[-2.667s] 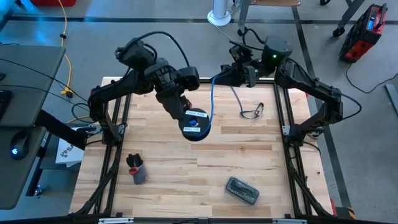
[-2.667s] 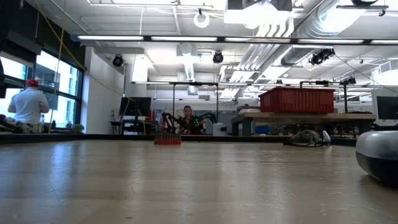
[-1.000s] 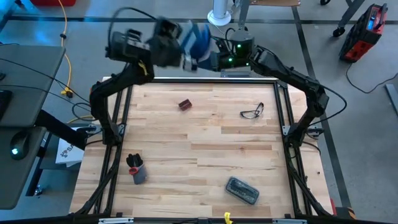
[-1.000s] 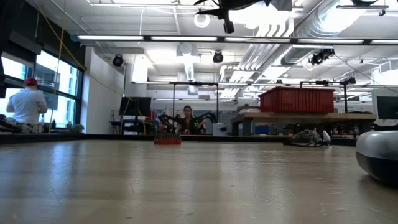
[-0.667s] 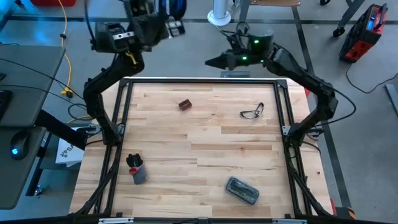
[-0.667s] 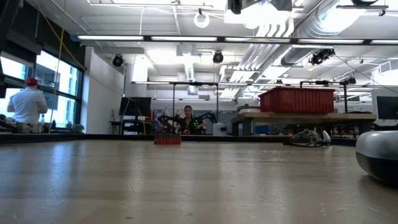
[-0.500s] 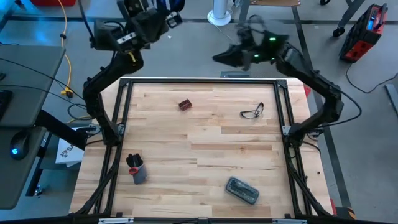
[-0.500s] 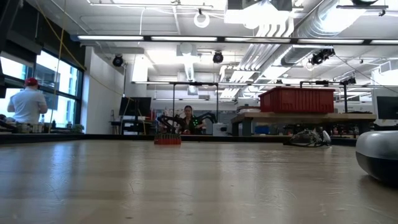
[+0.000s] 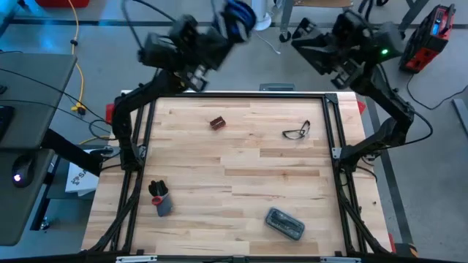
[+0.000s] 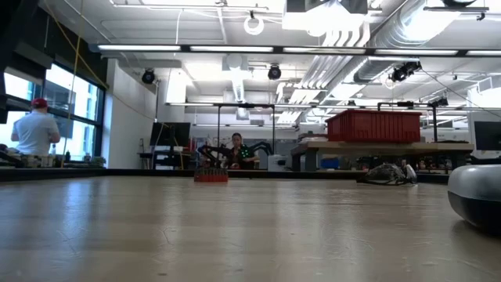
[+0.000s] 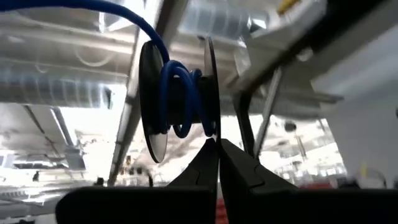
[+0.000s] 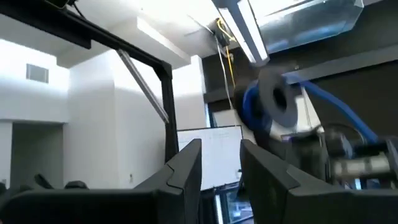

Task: Coil cords
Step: Coil the blue wire onto the spool

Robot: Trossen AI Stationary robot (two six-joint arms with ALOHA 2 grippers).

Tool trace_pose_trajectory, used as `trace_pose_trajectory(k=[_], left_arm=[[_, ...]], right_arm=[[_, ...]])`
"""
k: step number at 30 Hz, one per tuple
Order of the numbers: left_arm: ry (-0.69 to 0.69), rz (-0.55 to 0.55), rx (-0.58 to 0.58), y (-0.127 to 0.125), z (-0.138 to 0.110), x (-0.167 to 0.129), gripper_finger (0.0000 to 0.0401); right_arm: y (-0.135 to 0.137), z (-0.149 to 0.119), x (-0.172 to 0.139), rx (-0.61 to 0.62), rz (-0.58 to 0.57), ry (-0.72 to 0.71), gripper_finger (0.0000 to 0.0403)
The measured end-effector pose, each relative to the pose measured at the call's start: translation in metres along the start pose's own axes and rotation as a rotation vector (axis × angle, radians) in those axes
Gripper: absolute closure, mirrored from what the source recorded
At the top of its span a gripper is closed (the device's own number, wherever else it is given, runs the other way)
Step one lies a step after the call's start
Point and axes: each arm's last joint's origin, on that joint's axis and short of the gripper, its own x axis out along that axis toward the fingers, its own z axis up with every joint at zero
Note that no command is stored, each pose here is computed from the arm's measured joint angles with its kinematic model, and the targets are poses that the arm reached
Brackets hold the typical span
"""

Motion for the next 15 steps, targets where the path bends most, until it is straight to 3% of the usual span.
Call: trace_pose_trajectory(k=[3,5,9,15], left_arm=[[0.038,0.010,0.011,0.002,-0.018,0.003,0.0401],[0.078,0.073,0.012,0.005,-0.029,0.004,0.0401],[0.113,0.132,0.012,0.008,-0.047,0.005,0.0401],[0.106,0.131,0.016,0.005,-0.049,0.008,0.0401]], right_arm=[[0.008,0.007,0.005,-0.012,-0.016,0.056,0.0300],[0.011,0.008,0.005,-0.029,-0.045,0.126,0.0300],[0.015,0.009,0.001,-0.111,-0.189,0.221,0.0300],[0.023,0.021,-0.001,-0.203,-0.216,0.182,0.0300]])
